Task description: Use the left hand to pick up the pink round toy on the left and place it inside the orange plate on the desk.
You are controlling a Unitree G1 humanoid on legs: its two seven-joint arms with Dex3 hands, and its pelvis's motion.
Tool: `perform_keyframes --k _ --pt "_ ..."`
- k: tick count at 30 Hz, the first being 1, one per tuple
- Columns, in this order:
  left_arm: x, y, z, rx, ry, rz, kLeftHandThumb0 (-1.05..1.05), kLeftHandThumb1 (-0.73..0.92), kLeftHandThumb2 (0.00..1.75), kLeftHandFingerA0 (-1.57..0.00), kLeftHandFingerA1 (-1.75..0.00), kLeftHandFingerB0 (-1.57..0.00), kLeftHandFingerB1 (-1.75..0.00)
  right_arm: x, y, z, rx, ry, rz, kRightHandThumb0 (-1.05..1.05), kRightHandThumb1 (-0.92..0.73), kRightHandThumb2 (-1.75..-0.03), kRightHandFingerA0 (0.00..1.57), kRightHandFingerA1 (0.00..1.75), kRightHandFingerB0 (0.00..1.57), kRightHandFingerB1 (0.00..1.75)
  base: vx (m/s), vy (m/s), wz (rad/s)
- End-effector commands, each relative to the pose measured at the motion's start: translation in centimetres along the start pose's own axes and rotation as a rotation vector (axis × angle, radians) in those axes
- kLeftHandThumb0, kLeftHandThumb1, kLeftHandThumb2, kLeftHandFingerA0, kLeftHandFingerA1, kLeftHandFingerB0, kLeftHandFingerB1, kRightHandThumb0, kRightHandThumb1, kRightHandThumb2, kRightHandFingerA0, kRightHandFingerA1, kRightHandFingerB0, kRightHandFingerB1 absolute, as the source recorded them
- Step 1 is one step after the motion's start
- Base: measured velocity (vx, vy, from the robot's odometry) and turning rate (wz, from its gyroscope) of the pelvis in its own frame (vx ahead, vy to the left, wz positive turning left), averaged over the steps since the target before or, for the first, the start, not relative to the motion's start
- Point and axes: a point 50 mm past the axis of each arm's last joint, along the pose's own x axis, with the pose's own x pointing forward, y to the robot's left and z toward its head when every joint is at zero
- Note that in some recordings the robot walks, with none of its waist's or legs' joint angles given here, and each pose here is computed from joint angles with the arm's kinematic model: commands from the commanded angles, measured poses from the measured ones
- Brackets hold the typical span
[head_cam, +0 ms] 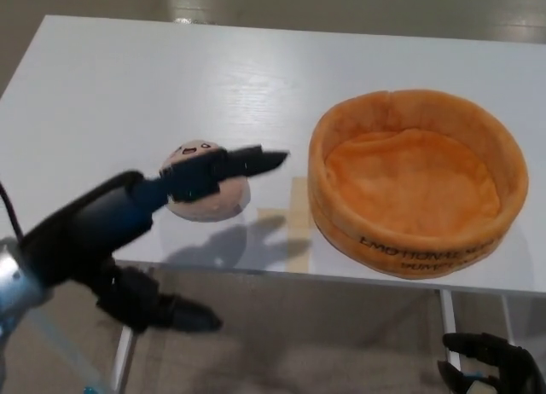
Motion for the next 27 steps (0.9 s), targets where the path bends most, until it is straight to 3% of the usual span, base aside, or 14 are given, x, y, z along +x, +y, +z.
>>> perform_keyframes --k 1,6,7,9,10,15,17,18,19,20,21,23,24,27 --pt "3.1 1.2 -3.2 0.465 0.169 0.080 -0.08 0.39 0.64 0.00 0.00 -0.02 -0.15 -0.2 -0.1 -0.6 0.000 0.017 -0.004 -0.36 -0.60 -0.57 0.54 0.57 0.57 0.49 0.00 0.000 0.00" --pt "4.2 1.7 -4.6 0.572 0.242 0.075 -0.17 0.39 0.66 0.00 0.00 0.00 -0.15 -0.2 0.1 -0.7 0.005 0.017 0.000 -0.34 -0.60 -0.57 0.54 0.59 0.58 0.51 0.00 0.000 0.00" --pt "4.5 1.8 -5.0 0.592 0.260 0.074 -0.16 0.38 0.65 0.00 0.00 -0.01 -0.17 -0.2 0.1 -0.7 0.011 0.017 0.001 -0.37 -0.44 -0.88 0.52 0.69 0.50 0.63 0.00 0.000 0.00" --pt "4.9 1.9 -5.6 0.619 0.279 0.075 -0.17 0.38 0.65 0.00 0.00 -0.01 -0.18 -0.3 0.1 -0.7 0.018 0.018 0.003 -0.38 -0.44 -0.87 0.52 0.68 0.51 0.63 0.00 0.000 0.00" --pt "5.0 1.9 -5.7 0.624 0.284 0.075 -0.18 0.37 0.65 0.00 0.00 -0.01 -0.19 -0.3 0.1 -0.8 0.018 0.019 0.003 -0.33 -0.59 -0.57 0.54 0.58 0.59 0.51 0.00 0.000 0.00" --pt "5.5 2.3 -6.8 0.649 0.319 0.089 -0.21 0.36 0.64 0.00 -0.04 -0.02 -0.24 -0.3 0.0 -0.8 0.008 0.016 -0.001 -0.34 -0.60 -0.56 0.55 0.58 0.59 0.51 0.00 0.000 0.00" --pt "5.7 2.5 -7.1 0.667 0.338 0.095 -0.21 0.39 0.52 0.00 -0.08 -0.01 -0.26 -0.3 0.0 -0.8 -0.001 0.016 -0.004 -0.34 -0.59 -0.56 0.56 0.58 0.60 0.51 0.00 0.000 0.00" --pt "5.8 2.6 -7.3 0.677 0.347 0.099 -0.22 0.39 0.52 0.00 -0.09 -0.01 -0.26 -0.3 0.0 -0.7 -0.001 0.015 -0.002 -0.39 -0.44 -0.87 0.52 0.67 0.51 0.63 0.00 0.000 0.00" --pt "5.8 2.7 -7.7 0.686 0.359 0.103 -0.26 0.22 0.57 0.00 -0.02 -0.02 -0.21 -0.3 0.0 -0.7 0.005 0.016 -0.002 -0.35 -0.59 -0.56 0.55 0.58 0.60 0.51 0.00 0.000 0.00" --pt "5.8 2.8 -8.1 0.697 0.377 0.108 -0.26 0.22 0.58 0.00 -0.06 -0.03 -0.24 -0.3 0.1 -0.8 0.006 0.018 -0.001 -0.40 -0.44 -0.87 0.52 0.68 0.51 0.63 0.00 0.000 0.00" --pt "5.8 2.9 -8.3 0.699 0.383 0.109 -0.26 0.22 0.58 0.00 -0.06 -0.03 -0.24 -0.3 0.1 -0.8 0.003 0.019 -0.001 -0.40 -0.44 -0.87 0.52 0.68 0.51 0.63 0.00 0.000 0.00" --pt "5.8 2.9 -8.6 0.705 0.396 0.113 -0.27 0.23 0.60 0.00 -0.09 -0.03 -0.25 -0.3 0.1 -0.8 0.004 0.024 0.004 -0.41 -0.45 -0.87 0.52 0.67 0.51 0.63 0.00 0.000 0.00" --pt "5.9 2.9 -8.8 0.712 0.403 0.113 -0.28 0.24 0.61 0.00 -0.12 -0.03 -0.26 -0.3 0.1 -0.8 0.007 0.024 0.004 -0.36 -0.59 -0.56 0.56 0.59 0.61 0.52 0.00 0.000 0.00" --pt "6.0 2.9 -9.5 0.738 0.431 0.111 -0.32 0.26 0.62 0.00 -0.10 -0.06 -0.27 -0.3 0.2 -0.8 0.013 0.019 0.001 -0.34 -0.59 -0.57 0.55 0.61 0.61 0.53 0.00 0.000 0.00"
